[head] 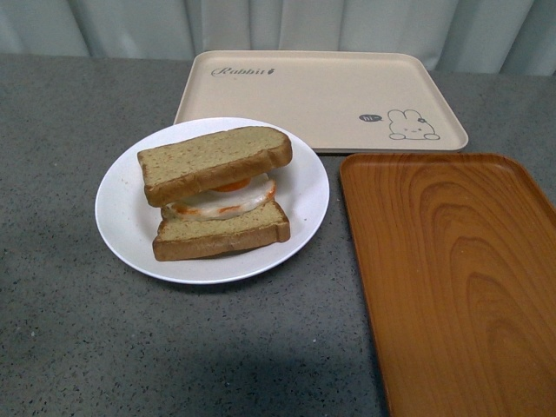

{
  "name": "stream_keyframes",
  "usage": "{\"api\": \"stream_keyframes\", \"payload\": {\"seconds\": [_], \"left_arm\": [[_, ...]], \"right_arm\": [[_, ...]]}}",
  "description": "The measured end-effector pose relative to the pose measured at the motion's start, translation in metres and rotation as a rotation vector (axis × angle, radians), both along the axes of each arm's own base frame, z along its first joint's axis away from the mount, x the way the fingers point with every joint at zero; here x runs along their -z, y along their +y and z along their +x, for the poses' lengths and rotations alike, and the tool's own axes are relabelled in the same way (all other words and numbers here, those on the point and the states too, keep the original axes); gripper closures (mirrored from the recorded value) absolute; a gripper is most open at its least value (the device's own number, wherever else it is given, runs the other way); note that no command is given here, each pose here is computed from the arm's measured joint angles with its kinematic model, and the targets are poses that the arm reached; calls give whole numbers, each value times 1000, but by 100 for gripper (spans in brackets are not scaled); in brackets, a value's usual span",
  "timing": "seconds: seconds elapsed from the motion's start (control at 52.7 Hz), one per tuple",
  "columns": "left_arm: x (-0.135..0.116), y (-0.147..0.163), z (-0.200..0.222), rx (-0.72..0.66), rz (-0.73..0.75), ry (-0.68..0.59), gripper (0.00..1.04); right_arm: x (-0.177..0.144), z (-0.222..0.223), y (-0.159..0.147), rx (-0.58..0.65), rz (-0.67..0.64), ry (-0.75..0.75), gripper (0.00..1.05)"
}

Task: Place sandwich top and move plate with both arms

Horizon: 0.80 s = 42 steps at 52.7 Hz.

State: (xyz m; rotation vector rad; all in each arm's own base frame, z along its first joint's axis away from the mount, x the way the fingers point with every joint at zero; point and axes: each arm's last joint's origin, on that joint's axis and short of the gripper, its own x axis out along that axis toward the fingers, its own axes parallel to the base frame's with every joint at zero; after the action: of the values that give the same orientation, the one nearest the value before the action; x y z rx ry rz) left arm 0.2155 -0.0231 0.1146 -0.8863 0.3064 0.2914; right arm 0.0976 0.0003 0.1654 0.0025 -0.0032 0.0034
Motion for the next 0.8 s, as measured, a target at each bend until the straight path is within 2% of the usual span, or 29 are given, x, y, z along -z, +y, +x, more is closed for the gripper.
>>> {"api": "stream_keyframes", "payload": {"seconds": [0.171, 0.361, 0.797], "left_arm": [[14, 0, 13, -10, -9, 62, 6], [28, -15, 23, 27, -24, 110, 6], [46, -39, 37, 91, -117, 75, 6]], "right_arm": [[0, 0, 0, 0, 0, 0, 9], [0, 0, 0, 0, 0, 0, 9], [0, 0, 0, 0, 0, 0, 9]]}}
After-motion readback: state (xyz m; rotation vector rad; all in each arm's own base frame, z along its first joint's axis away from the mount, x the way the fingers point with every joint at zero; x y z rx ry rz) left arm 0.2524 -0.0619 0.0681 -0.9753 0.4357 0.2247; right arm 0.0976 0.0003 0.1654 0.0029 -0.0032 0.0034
